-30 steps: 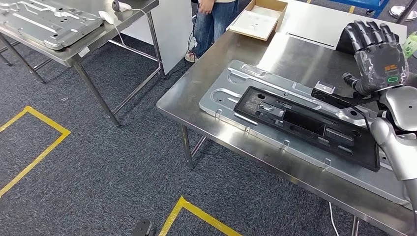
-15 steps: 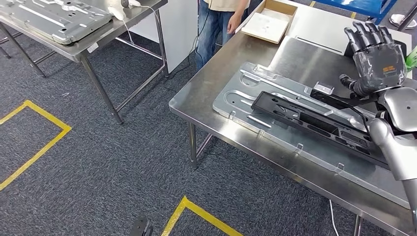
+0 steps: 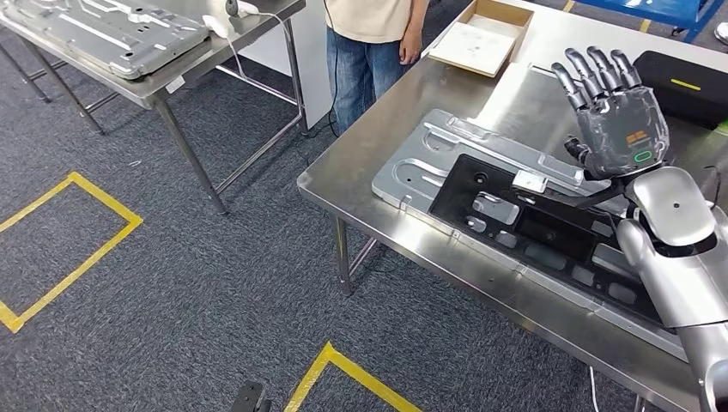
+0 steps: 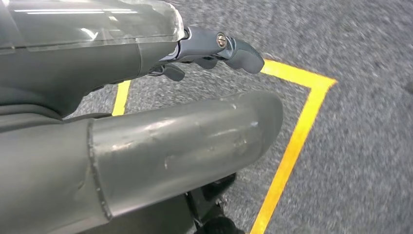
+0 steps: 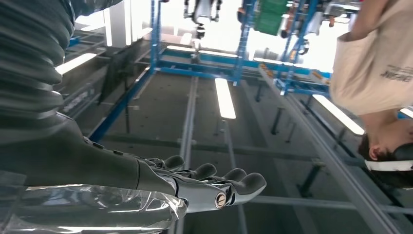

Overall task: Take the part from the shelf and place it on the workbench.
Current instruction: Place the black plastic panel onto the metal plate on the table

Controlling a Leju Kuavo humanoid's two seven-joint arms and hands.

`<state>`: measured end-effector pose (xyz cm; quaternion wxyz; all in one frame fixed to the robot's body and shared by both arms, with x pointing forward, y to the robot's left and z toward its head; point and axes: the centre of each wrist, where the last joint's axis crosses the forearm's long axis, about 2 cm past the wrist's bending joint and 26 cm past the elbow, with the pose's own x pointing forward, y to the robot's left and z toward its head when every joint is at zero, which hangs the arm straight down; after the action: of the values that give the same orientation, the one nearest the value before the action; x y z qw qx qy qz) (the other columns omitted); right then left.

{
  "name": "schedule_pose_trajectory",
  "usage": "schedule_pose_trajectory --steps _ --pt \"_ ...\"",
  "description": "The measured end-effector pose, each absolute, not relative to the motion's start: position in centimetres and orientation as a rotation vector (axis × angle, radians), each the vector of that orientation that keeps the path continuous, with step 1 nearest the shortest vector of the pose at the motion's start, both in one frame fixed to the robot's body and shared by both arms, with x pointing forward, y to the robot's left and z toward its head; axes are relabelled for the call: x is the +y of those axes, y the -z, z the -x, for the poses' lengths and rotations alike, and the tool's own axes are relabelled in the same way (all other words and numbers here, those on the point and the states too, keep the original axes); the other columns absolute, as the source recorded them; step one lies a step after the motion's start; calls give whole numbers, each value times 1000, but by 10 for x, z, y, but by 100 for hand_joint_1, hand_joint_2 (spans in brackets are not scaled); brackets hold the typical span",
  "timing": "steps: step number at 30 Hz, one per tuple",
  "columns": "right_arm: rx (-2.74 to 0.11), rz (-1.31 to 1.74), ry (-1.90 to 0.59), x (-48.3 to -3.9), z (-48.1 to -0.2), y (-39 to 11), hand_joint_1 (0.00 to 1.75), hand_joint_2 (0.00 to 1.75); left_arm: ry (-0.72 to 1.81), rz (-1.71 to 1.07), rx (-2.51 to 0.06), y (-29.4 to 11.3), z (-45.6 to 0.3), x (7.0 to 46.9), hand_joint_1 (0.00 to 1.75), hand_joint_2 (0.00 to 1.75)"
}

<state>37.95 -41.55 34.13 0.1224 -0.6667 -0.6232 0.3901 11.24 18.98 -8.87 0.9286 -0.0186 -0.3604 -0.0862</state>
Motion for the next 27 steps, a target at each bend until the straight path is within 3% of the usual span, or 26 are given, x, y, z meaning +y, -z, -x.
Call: schedule_pose_trajectory --steps 27 --pt "-2002 1922 -1059 -373 -407 -370 0 175 115 3 -705 92 -103 195 0 0"
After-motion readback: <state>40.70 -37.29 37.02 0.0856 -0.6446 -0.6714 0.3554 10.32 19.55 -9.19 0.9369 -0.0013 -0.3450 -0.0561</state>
